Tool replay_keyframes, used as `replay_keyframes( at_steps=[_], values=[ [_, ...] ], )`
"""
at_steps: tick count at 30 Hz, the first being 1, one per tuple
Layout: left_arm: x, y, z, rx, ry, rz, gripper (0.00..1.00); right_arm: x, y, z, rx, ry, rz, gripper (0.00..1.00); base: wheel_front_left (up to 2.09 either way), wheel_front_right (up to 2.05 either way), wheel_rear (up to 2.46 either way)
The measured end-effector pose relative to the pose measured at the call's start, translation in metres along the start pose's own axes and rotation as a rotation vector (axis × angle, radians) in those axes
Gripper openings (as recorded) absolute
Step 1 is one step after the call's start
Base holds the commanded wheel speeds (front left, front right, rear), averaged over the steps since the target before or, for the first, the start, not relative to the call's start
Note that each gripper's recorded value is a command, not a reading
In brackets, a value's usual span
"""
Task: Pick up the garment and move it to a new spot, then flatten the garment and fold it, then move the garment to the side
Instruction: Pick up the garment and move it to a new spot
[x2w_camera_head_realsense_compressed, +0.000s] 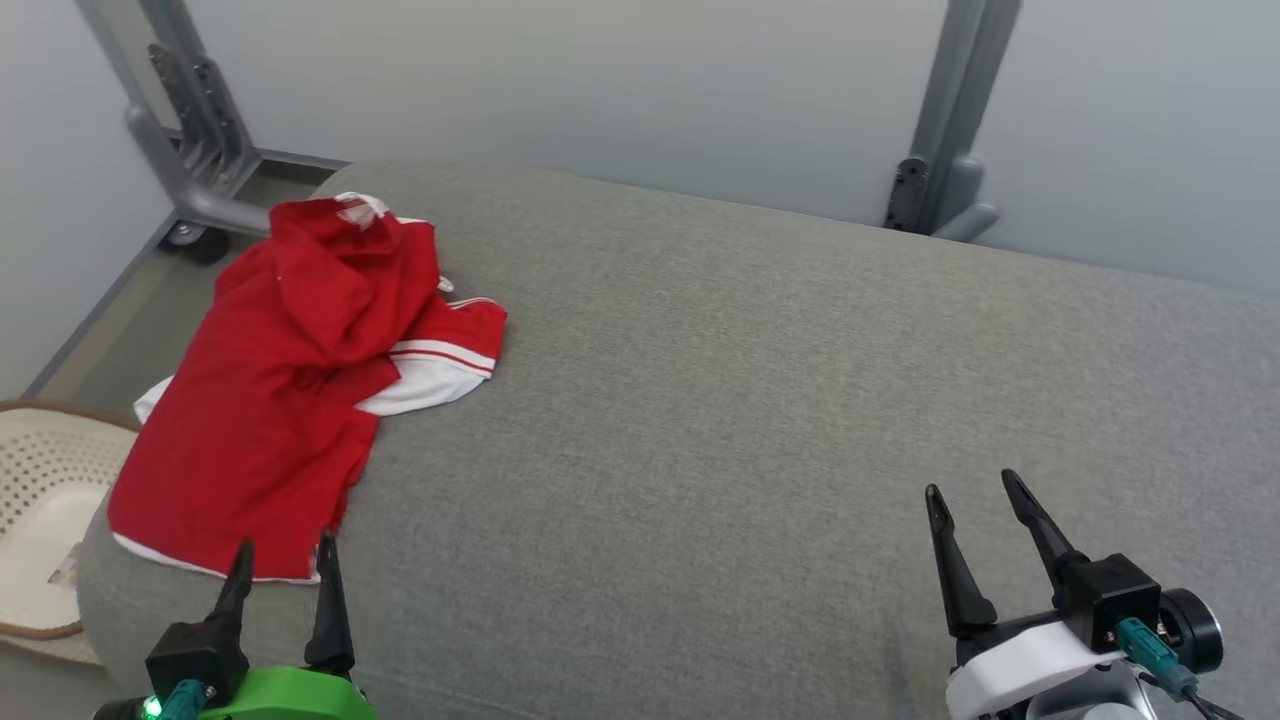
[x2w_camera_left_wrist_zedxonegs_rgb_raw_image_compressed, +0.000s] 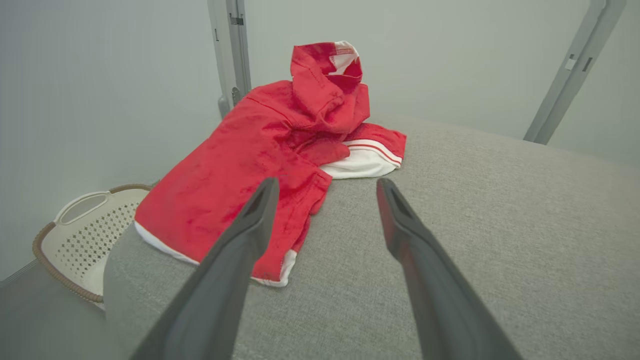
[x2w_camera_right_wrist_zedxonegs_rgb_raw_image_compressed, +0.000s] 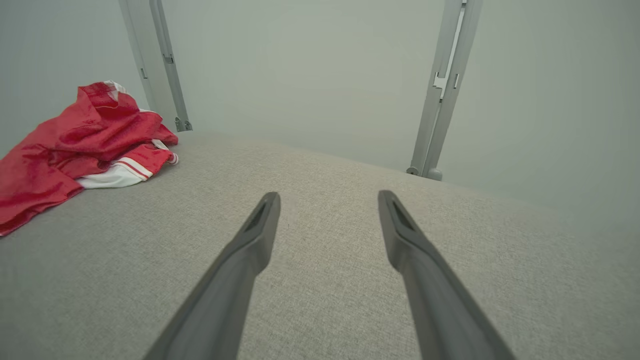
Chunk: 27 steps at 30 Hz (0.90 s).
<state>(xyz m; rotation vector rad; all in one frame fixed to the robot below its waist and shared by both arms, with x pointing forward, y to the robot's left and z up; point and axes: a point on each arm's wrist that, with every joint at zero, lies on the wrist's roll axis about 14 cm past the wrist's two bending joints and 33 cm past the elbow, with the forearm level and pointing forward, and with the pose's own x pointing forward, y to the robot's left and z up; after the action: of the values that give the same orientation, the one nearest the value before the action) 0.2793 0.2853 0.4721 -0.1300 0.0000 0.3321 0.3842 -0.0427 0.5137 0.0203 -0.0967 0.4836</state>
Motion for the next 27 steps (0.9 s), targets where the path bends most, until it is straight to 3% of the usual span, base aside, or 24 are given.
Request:
replay_keyframes(
  at_steps=[6,10,21,27],
  values=[
    [-0.018,0.030,0.002,-0.013,-0.008,0.095,1.00,0.016,0.032,-0.001,0.020,-0.003,0.101,1.00,0.00,0.00,0.00],
    [-0.009,0.030,0.005,-0.026,-0.011,0.098,1.00,0.026,0.035,-0.003,0.015,-0.005,0.130,1.00,0.00,0.00,0.00],
    [0.104,-0.001,0.043,-0.098,-0.023,0.051,1.00,0.073,-0.001,-0.015,-0.034,-0.030,0.153,1.00,0.00,0.00,0.00],
    [0.170,-0.015,0.015,-0.093,0.120,0.058,1.00,0.089,-0.029,-0.052,-0.008,0.016,0.116,1.00,0.00,0.00,0.00]
  ],
)
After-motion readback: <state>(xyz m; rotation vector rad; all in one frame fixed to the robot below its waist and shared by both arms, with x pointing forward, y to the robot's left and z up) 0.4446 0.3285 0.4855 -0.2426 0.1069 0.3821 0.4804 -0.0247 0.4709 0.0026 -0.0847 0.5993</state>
